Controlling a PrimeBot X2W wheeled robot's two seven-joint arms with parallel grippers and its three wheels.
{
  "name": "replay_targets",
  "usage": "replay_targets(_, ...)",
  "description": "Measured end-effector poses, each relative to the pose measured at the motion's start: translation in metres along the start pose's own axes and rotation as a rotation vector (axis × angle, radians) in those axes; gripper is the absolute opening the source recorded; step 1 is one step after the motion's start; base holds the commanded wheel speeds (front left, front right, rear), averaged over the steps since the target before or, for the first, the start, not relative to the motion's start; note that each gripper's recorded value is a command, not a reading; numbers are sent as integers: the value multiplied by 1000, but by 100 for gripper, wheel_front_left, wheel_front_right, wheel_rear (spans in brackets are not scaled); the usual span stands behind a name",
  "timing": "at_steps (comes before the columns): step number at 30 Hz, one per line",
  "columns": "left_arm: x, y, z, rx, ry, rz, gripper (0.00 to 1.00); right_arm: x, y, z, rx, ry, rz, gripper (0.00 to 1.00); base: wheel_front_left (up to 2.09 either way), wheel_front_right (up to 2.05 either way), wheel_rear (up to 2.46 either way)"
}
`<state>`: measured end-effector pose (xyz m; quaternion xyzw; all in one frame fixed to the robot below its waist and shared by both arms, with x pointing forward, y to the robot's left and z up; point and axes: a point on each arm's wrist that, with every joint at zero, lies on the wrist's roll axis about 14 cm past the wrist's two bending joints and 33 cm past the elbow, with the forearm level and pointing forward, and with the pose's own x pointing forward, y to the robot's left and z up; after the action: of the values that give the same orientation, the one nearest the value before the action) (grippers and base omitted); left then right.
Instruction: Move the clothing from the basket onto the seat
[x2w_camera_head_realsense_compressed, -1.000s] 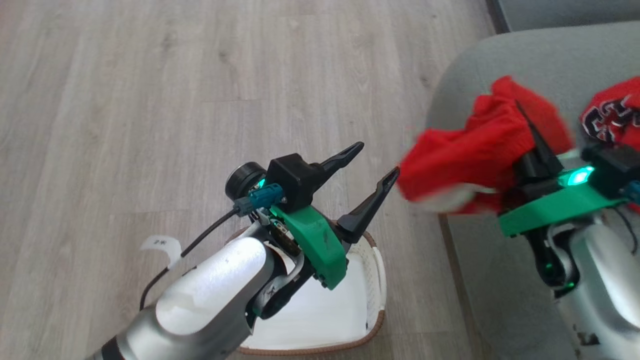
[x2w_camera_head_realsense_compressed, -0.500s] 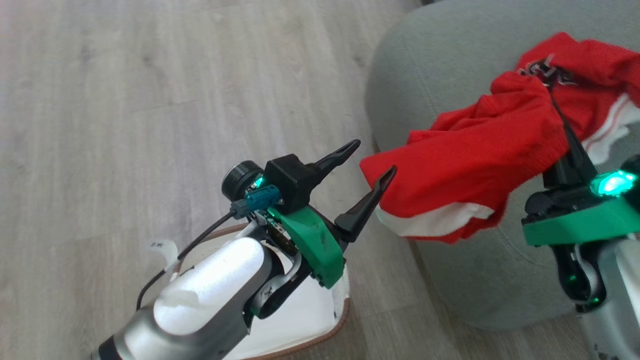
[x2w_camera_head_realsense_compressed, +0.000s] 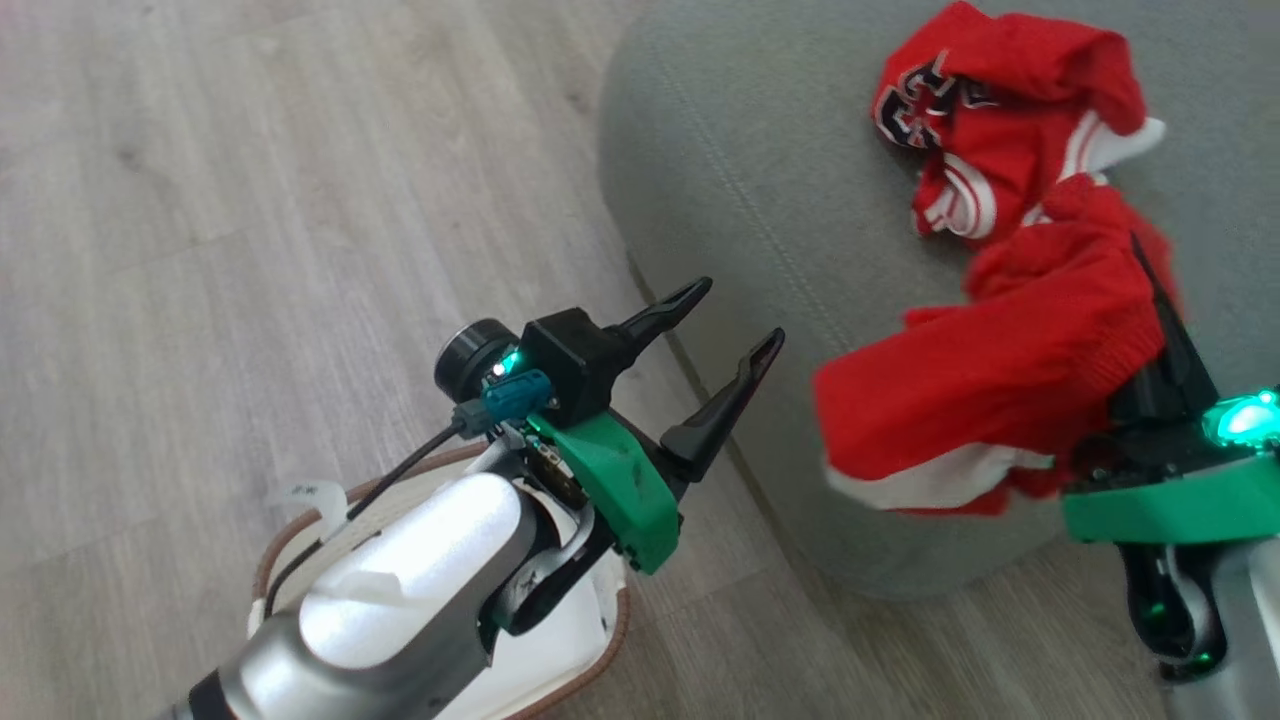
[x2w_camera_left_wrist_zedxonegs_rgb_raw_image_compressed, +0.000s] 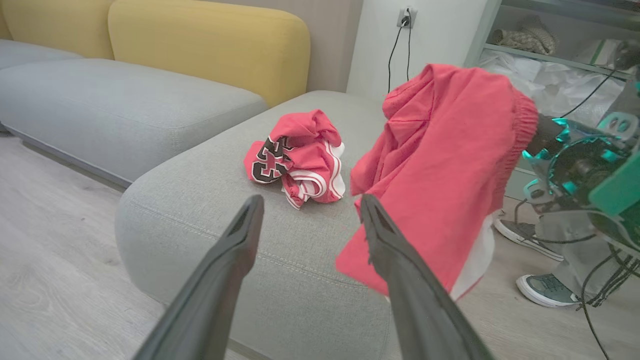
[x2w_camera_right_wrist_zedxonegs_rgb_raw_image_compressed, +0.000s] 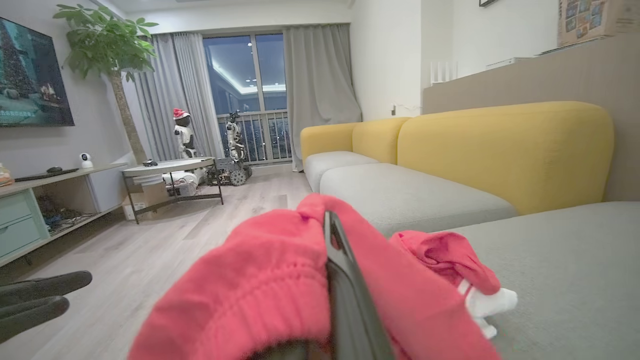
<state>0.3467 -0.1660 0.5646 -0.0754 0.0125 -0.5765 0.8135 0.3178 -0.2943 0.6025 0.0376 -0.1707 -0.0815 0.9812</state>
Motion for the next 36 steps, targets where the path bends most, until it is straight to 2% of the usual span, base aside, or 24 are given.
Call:
replay_targets(10,14,-11,-3,-3,-1,-60,100,-15,-14,7,-24,-4,-63,0,0,0,0)
replay_targets(16,16,-7,-6,-14,0,-60,100,-7,-16,8,-55,12,-45,0,0,0,0)
replay_targets(27,15,12,-10,-15,3,-38,100,65,-39,44,-161,-59,3,0,0,0,0)
replay_targets(36,14,33,-23,-34,28,-29,100,134,-87,58,-242,-52,-59,0,0,0,0)
